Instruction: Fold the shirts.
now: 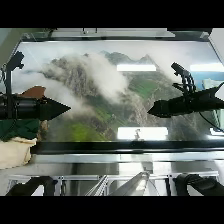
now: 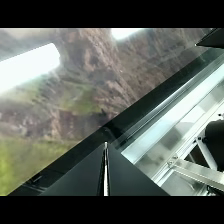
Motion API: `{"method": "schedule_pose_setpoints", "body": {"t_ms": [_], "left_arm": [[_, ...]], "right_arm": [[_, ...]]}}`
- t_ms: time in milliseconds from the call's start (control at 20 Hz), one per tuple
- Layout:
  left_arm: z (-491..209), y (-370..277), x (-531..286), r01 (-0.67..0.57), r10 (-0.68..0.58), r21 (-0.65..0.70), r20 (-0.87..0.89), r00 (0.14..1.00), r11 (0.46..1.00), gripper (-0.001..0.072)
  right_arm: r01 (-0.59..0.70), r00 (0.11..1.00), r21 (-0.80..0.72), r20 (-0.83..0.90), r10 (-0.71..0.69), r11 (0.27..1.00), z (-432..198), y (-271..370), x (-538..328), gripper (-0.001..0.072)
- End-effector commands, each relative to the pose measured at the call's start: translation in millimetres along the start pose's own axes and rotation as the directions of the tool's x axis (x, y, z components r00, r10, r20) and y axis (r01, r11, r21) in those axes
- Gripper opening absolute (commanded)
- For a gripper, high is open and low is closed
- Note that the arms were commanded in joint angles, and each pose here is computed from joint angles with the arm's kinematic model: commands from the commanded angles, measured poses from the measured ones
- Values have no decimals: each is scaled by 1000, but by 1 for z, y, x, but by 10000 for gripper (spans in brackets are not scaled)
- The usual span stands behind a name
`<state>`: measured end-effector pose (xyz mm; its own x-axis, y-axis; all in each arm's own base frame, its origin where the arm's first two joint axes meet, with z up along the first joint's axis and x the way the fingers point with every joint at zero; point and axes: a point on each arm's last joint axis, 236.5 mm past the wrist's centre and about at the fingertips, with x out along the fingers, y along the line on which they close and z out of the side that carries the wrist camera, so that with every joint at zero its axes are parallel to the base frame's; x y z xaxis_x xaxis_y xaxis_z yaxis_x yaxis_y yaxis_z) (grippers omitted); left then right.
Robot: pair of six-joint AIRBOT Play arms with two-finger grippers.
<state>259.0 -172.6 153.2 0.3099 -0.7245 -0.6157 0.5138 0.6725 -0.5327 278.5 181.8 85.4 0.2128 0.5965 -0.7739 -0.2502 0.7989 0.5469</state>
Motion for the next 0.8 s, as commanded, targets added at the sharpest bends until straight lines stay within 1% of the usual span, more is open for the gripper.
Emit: {"method": "schedule_pose_setpoints", "body": {"t_ms": [0, 750], "left_arm": [[0, 0, 0, 2, -2, 0, 0, 1000, 1000, 8], [2, 0, 0, 0, 0, -1, 8, 1000, 1000, 8]], "right_arm": [[0, 1000, 0, -1, 0, 1000, 0, 0, 0, 17], [-17, 1000, 7, 19, 17, 1000, 5, 4, 0, 17]]}}
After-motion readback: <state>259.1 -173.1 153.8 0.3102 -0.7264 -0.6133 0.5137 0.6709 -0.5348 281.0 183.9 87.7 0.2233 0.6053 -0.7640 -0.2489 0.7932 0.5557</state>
